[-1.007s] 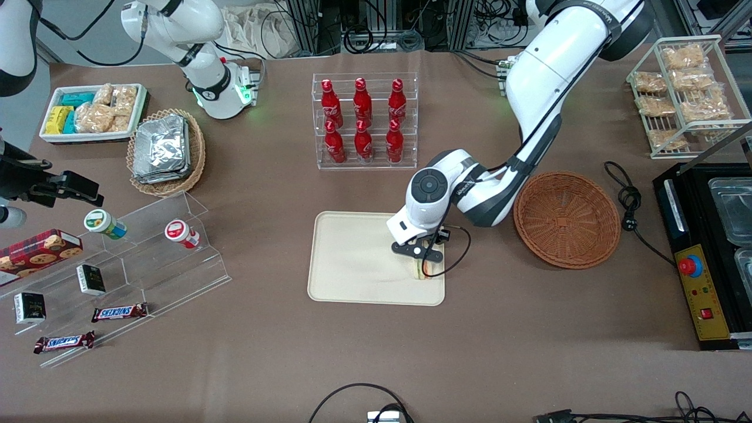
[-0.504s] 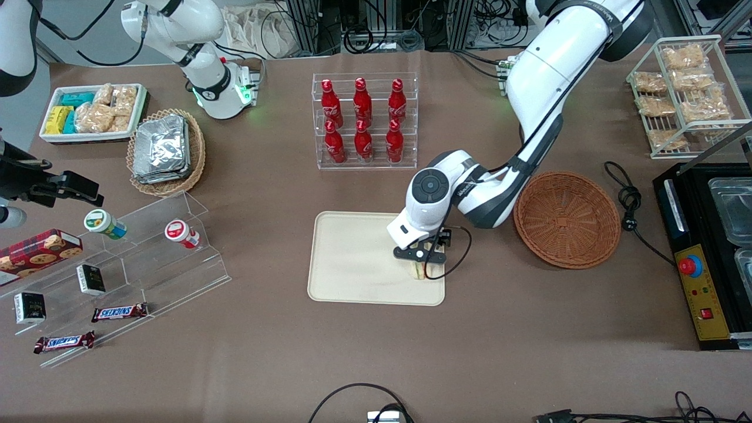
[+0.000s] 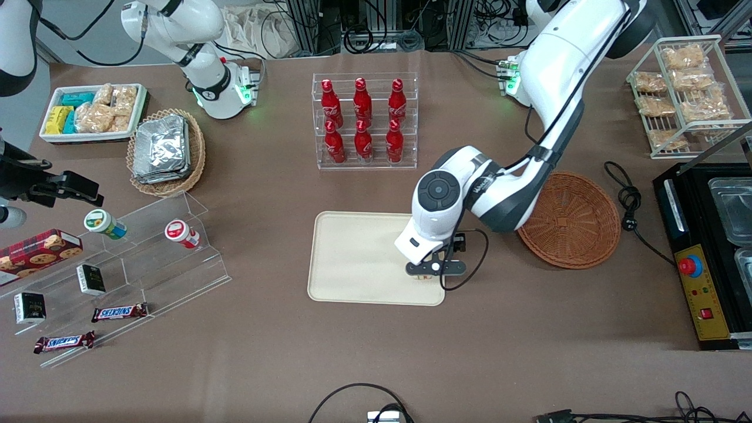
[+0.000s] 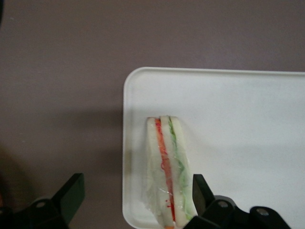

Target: Place sandwich from basket to tray

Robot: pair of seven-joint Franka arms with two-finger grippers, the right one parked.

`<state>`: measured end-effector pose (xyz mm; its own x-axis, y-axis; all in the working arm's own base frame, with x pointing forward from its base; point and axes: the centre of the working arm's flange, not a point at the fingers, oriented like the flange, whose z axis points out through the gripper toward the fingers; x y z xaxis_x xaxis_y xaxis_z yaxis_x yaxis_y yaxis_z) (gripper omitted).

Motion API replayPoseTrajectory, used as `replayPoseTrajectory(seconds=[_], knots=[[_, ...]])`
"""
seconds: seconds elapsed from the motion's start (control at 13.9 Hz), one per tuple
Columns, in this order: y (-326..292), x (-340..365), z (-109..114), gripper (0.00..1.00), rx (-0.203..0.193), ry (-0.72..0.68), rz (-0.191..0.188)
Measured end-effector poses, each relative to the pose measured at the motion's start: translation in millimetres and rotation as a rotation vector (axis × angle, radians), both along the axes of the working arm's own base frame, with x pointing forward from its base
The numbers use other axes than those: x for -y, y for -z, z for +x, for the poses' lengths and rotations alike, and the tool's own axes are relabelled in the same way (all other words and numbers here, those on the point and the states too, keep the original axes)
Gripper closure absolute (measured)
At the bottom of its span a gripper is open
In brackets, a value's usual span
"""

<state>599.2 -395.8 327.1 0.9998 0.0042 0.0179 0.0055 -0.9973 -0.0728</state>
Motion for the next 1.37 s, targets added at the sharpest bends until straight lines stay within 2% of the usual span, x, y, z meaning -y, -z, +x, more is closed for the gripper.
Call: replayPoseTrajectory(seconds=[0.43,0.58,0.72,0.94,1.15,1.37], knots=[[-59.6,-88.0,30.5,0.0,-0.024,-0.141,0.084],[-82.5,-121.0,41.0,0.0,-0.007,-0.184,0.086],[-102.1,-146.8,44.2,0.0,-0.01,-0.201,0.094],[-124.2,-174.3,43.8,0.0,-0.049,-0.175,0.066],[-147.5,-202.3,37.4,0.0,-0.095,-0.117,0.074],[-176.0,-237.8,35.1,0.0,-0.094,-0.085,0.043]])
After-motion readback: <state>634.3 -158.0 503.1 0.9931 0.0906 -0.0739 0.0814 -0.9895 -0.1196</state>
